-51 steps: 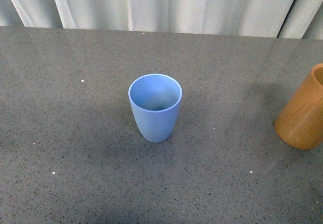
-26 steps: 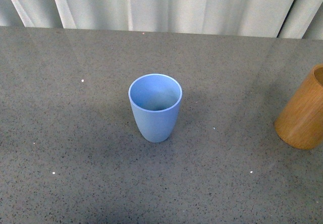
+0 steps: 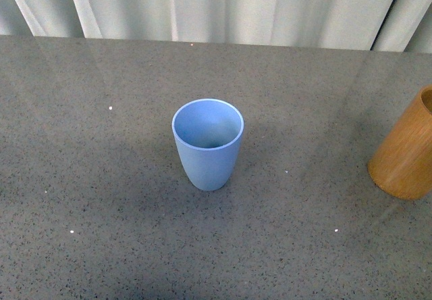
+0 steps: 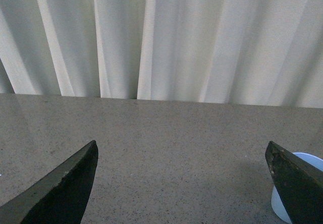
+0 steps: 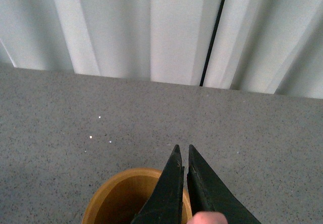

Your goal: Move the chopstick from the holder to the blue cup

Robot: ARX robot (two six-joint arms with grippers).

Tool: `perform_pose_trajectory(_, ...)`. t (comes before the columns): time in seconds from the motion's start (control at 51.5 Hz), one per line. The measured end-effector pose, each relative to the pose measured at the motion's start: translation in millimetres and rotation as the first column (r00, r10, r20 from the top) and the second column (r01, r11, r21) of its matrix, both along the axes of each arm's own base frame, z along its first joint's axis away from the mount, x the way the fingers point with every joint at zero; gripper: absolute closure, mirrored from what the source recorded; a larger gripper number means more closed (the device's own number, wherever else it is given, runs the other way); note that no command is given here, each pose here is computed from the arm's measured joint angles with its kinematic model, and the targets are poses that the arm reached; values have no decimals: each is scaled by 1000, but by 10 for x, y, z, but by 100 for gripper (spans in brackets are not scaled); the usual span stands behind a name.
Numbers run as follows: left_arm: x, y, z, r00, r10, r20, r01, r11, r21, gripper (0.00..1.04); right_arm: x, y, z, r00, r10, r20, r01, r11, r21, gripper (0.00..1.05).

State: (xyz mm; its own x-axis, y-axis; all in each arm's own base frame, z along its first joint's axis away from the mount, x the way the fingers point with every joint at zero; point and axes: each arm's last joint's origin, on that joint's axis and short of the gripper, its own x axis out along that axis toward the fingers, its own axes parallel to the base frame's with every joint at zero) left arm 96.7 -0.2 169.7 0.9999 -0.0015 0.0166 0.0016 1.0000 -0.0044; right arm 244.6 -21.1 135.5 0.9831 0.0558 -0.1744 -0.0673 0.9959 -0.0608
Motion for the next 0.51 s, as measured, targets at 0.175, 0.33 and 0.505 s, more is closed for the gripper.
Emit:
perform_pose_trajectory(0.175,0,0,0,1000,0,0,0,1000,0,7,61,-30,327,999,-26,37,23,997,78,104)
perform_pose_trajectory(0.33,0,0,0,1000,0,0,0,1000,0,7,47,14,680,997,-53,58,40,976,215,104)
perform_pose_trajectory(0.505,0,0,0,1000,0,0,0,1000,0,7,-95,198,1126,995,-33,98,-8,921,389,104)
